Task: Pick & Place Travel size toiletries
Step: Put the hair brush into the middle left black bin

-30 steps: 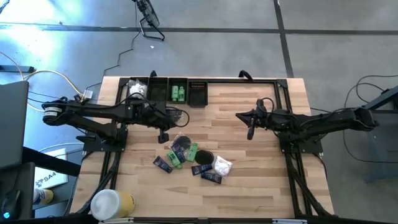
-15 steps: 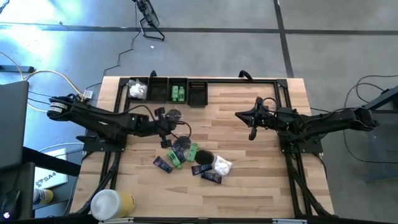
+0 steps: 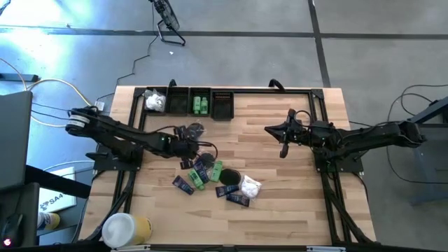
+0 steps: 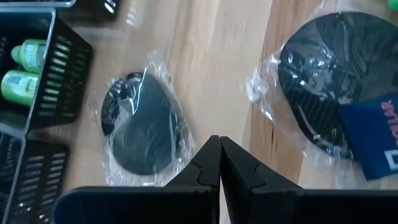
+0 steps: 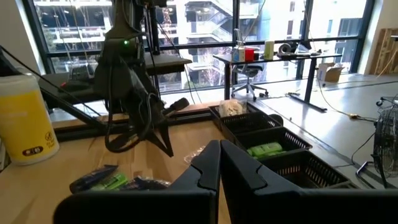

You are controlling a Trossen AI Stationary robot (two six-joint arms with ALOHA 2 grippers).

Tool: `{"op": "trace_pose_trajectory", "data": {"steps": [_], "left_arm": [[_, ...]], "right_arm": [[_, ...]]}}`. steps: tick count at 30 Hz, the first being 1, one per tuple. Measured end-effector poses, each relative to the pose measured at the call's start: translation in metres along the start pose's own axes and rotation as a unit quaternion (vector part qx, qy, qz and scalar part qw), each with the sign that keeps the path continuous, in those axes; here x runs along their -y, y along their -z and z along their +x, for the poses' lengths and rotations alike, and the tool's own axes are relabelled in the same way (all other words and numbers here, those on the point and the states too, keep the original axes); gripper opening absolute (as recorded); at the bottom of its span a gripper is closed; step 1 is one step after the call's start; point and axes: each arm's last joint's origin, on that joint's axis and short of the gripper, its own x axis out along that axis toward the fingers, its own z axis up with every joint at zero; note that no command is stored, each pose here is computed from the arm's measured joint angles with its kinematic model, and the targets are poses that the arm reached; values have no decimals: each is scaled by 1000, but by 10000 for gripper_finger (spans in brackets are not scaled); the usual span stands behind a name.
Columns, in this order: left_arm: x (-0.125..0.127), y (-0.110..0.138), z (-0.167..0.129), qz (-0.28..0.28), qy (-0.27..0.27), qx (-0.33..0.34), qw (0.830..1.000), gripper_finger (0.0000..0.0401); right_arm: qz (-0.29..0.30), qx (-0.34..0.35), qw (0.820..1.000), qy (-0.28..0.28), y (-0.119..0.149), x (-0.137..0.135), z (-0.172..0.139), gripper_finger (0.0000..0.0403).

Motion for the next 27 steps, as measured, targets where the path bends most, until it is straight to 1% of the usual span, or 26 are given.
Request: {"op": "trace_pose_trajectory", "data": {"steps": [5,7,10,14,21,24,27], "left_arm": [[4,2,8,12,-4,-15,1000,0],[4,2,9,15,-16,-19,1000,2],[4,3,10,16,-19,-20,999,21],[4,2,10,12,-26,-17,999,74],[2,2,10,12,-45,-13,999,194],[2,2,10,12,-43,-14,999,241],[4,2,10,11,-18,-19,1000,276]], "right_arm": [[-6,-6,1000,0,1,0,0,4],[-11,-9,1000,1,2,0,0,4],[-12,-11,1000,1,2,0,0,4],[-12,-11,1000,1,2,0,0,4],[-12,-12,1000,1,2,0,0,4],[-12,-12,1000,1,2,0,0,4],[-12,-12,1000,1,2,0,0,4]]}}
